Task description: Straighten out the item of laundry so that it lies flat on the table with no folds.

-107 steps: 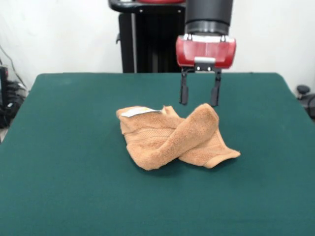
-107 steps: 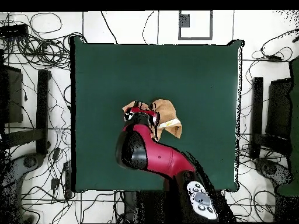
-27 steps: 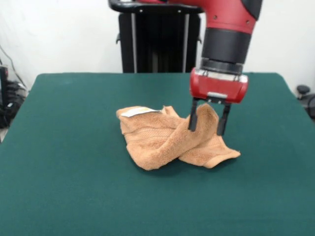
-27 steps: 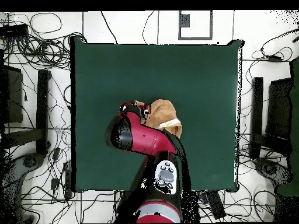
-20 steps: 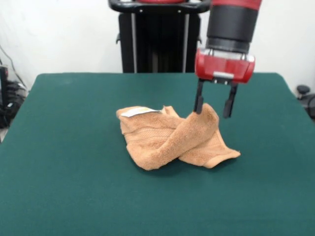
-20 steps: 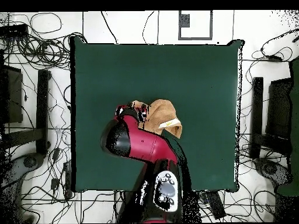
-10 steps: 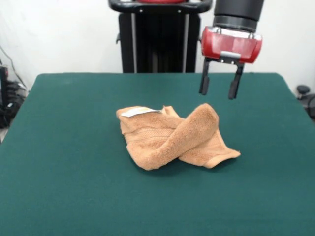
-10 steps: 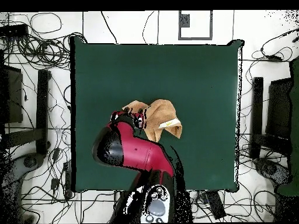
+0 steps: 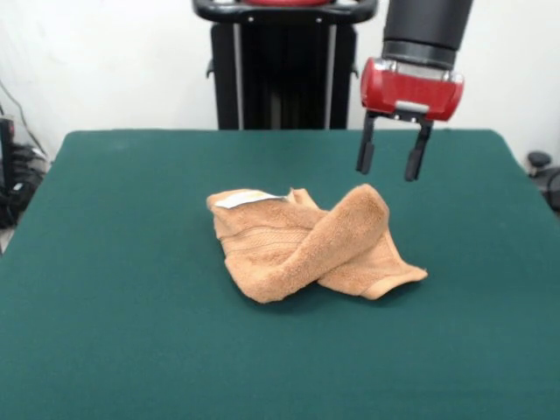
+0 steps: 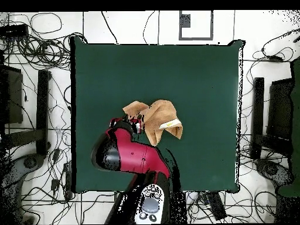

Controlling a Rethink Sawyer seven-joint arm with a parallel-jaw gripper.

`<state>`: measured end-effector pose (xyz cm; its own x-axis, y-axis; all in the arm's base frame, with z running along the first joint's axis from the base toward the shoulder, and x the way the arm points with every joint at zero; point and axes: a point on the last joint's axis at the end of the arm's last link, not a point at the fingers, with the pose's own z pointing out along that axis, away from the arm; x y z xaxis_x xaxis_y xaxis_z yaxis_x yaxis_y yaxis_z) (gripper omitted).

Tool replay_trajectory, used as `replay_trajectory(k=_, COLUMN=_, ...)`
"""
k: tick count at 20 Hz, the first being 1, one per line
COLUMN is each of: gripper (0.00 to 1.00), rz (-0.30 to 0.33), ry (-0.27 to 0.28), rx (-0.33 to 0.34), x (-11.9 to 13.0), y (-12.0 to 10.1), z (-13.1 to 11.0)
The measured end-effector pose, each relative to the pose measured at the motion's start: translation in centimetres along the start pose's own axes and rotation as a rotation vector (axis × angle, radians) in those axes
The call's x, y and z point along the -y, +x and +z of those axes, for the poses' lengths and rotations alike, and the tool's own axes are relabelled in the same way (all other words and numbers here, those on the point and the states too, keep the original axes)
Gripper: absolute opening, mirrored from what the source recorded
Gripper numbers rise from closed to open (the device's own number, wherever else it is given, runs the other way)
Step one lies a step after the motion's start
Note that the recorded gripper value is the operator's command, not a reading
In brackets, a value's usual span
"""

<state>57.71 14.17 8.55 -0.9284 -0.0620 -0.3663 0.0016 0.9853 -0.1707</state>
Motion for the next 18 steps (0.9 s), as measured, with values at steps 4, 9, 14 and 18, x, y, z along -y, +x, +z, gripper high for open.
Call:
replay_trajectory(k=4, gripper=1.0, rz=-0.03, ry=0.022, rx=0.002, x=-0.2, y=1.4, z=1.1)
replay_trajectory(k=9, gripper=1.0, rz=-0.118, ry=0.091, rx=-0.001, x=-1.6, y=4.4, z=2.3)
replay_trajectory(k=14, gripper=1.0, rz=-0.213, ry=0.161, rx=-0.016, x=-3.0, y=7.2, z=3.5)
replay_trajectory(k=18, gripper=1.0, rz=-0.269, ry=0.208, rx=-0.017, x=-3.1, y=8.3, z=4.1)
